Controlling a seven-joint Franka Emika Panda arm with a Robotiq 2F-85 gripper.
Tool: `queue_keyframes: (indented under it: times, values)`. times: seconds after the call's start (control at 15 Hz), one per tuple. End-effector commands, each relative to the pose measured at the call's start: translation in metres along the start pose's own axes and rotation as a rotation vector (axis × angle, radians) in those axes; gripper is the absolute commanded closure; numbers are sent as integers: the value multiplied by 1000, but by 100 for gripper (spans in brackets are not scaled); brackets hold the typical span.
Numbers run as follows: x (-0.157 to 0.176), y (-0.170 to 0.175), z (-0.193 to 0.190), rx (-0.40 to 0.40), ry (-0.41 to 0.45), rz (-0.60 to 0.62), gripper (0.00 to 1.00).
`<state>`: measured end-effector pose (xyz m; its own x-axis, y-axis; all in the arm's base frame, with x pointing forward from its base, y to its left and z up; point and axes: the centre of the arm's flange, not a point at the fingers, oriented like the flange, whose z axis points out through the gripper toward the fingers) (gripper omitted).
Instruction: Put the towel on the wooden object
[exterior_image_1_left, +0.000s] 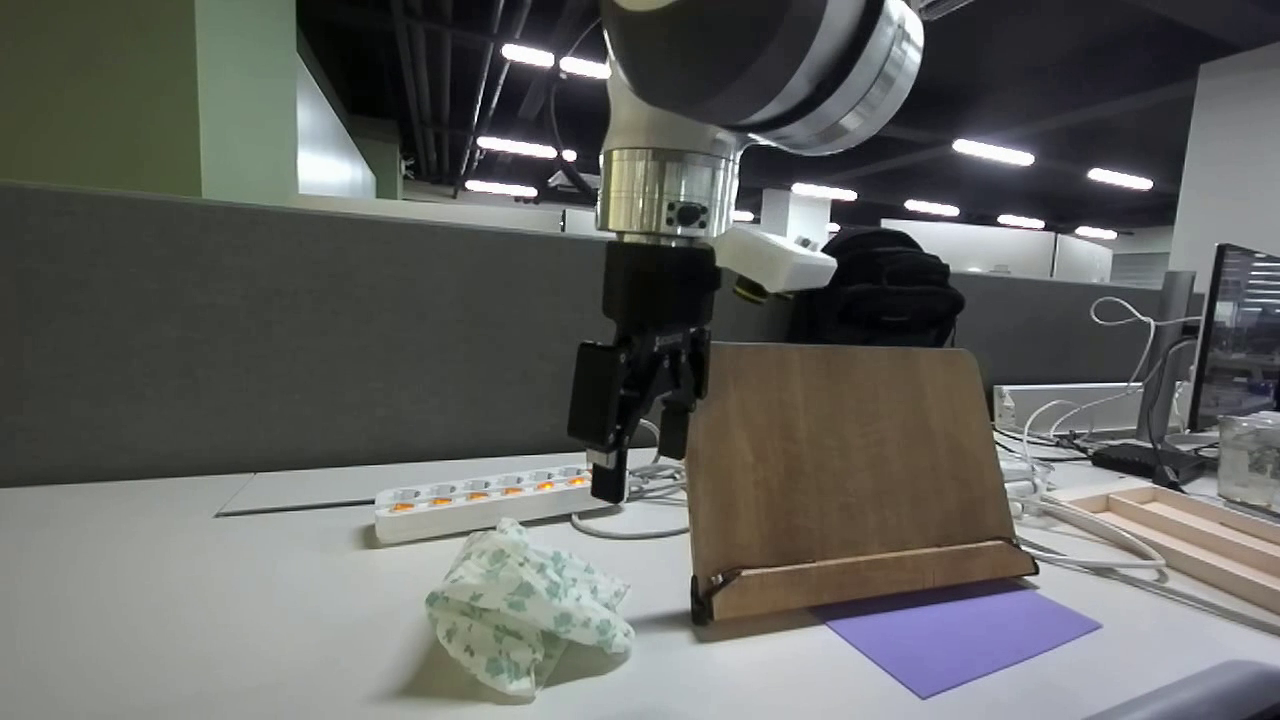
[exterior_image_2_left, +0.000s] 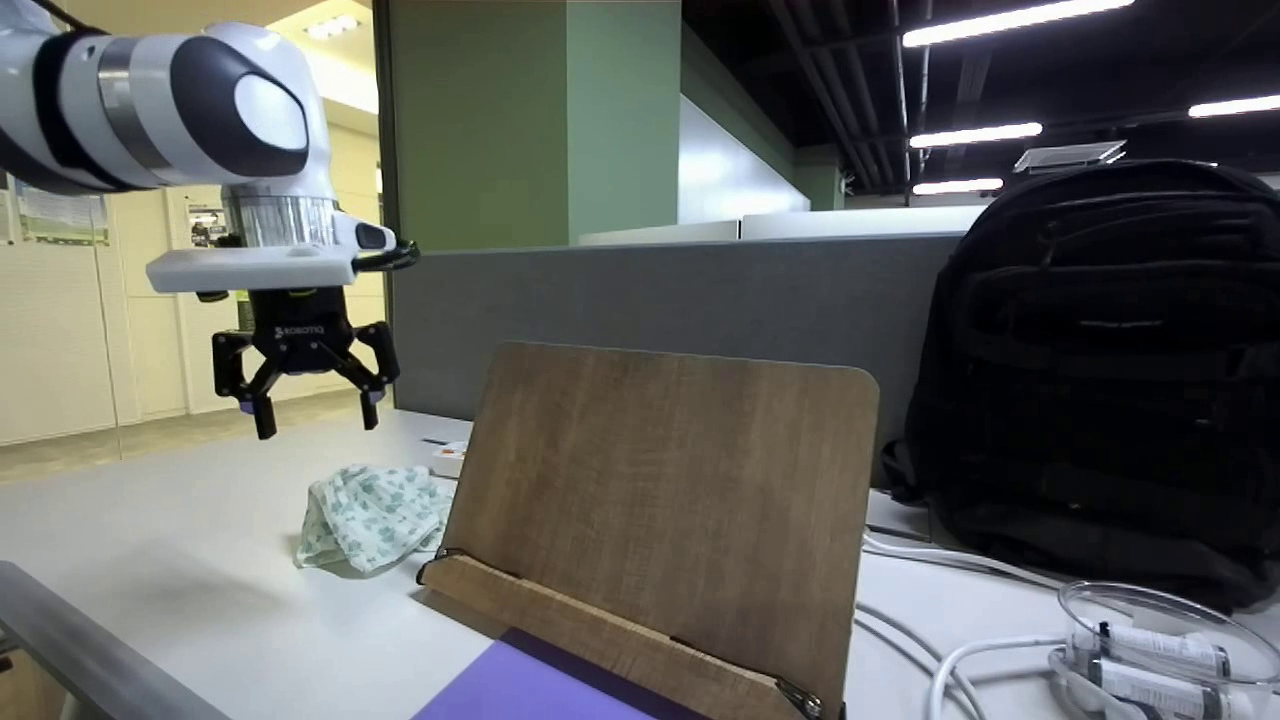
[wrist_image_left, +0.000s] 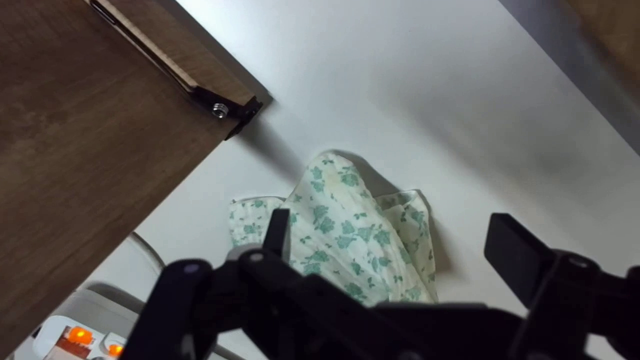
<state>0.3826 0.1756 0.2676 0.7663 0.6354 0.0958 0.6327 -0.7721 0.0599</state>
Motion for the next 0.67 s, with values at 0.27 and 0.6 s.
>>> queue_keyframes:
  times: [0.27,0.6]
  values:
    - [46,-19,62,13,78,-196,0]
    - [65,-24,90,13,117,-287,5]
